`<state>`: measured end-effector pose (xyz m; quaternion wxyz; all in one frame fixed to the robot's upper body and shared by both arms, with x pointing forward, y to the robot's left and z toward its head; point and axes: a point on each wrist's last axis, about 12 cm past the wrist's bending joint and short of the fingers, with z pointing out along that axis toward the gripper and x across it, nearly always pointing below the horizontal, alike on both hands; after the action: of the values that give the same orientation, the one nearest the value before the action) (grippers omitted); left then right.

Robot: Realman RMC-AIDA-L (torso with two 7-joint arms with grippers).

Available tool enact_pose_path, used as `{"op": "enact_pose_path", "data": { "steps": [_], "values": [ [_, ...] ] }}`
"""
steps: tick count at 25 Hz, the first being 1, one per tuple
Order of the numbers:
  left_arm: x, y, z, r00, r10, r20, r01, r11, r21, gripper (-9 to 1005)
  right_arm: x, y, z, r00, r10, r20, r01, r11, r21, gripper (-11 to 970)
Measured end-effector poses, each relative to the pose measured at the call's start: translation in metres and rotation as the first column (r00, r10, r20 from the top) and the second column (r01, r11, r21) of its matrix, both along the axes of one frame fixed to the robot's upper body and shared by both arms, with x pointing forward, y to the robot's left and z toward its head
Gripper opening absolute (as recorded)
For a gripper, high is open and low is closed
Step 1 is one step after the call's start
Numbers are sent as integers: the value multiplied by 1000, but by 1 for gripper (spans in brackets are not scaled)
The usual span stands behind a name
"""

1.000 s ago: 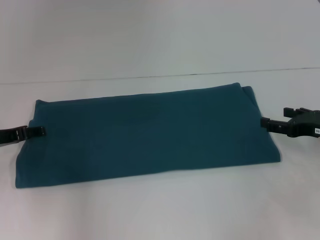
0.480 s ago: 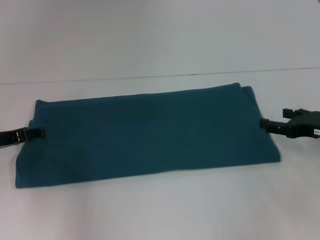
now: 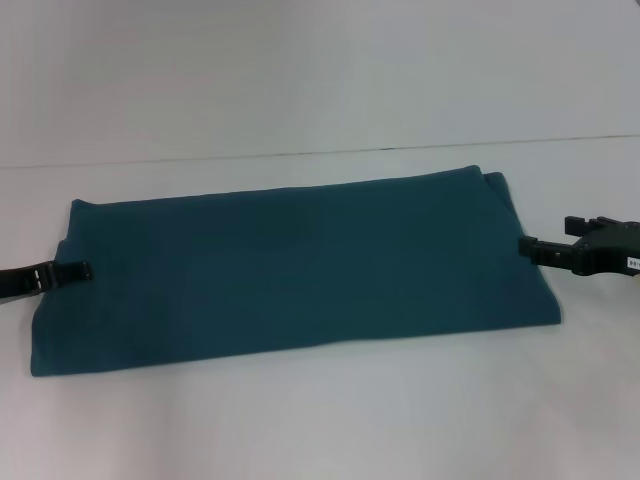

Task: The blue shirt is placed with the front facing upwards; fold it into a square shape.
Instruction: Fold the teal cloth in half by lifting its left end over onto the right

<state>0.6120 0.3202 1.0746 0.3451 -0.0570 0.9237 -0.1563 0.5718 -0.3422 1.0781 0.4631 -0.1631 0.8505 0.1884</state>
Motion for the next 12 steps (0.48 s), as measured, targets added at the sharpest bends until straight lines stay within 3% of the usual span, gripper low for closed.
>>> {"op": "enact_pose_path", "data": {
  "steps": [12],
  "values": [
    [0,-5,-3,1000,-6,-13,5,1000,-22,872,-1,-1,-1,1000,-1,-2,1,1000,1,914]
  ]
}}
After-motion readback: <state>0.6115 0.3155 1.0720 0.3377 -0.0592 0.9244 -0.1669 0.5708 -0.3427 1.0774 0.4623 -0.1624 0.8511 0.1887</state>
